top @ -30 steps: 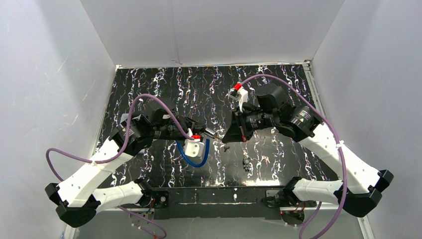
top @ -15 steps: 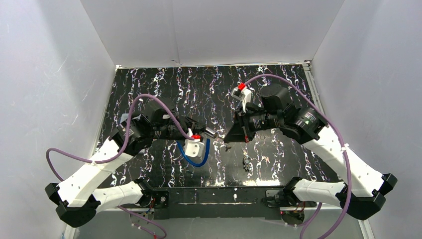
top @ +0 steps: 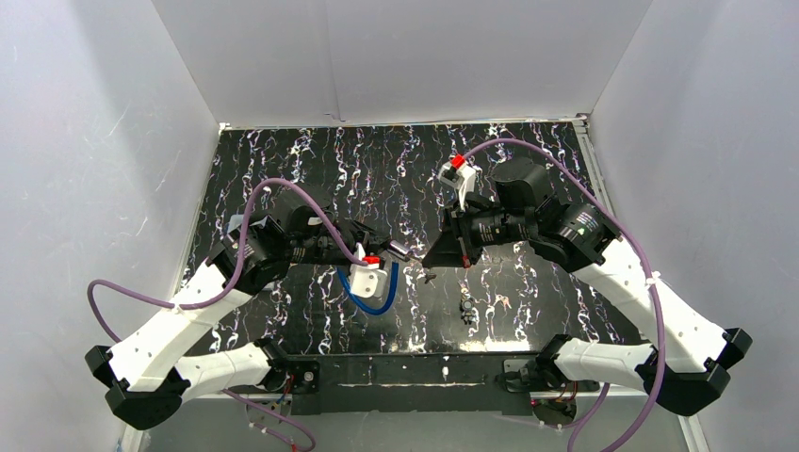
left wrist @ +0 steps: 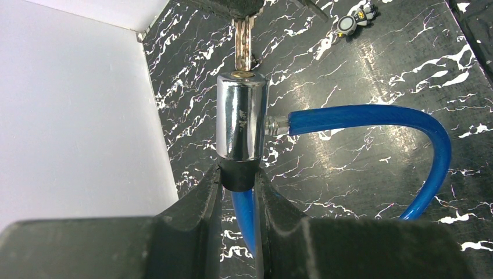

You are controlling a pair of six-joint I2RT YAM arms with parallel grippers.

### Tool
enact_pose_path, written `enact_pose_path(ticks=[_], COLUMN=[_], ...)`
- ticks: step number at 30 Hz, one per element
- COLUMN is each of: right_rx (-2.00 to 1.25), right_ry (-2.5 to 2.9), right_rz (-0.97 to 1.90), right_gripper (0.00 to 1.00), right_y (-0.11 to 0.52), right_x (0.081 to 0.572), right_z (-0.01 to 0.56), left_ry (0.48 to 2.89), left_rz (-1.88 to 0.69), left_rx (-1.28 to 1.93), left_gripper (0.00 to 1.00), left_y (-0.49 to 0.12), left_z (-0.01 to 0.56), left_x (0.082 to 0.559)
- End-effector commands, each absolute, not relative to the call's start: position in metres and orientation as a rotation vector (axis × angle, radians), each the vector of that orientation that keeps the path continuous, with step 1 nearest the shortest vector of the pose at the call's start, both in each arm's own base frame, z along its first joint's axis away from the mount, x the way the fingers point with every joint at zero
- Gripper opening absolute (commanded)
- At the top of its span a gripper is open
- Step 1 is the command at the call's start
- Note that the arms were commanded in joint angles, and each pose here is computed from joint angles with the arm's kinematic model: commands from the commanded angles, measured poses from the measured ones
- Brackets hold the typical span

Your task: Unlock with the key

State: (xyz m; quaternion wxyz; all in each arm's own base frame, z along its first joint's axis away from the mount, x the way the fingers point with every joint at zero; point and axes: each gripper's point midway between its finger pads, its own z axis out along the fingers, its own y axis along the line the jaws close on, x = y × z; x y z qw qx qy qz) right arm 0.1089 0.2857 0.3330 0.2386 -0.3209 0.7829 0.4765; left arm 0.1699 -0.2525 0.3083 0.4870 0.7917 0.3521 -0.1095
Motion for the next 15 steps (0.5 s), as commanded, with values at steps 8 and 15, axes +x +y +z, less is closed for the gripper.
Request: enact_pose_path(ticks=[8,15], right_rx=[-0.867,-0.856], right_ry=[2.111,2.094], right_rz=[1.303,1.317], right_gripper=[0.01,0.01], right_y=[0.2896,0.2897], right_x=[0.1152,0.1166], right_z=[0.3311,0.3347], left_ry=[0.777,0.777], left_rz=[-0.256,-0.255], left_rx=[1.875,1.876], left_gripper=[0.00,0.00], left_y=[-0.2544,-0.2540], left_z=[0.3324,0.3317], left_x=[0.1644,0.1642])
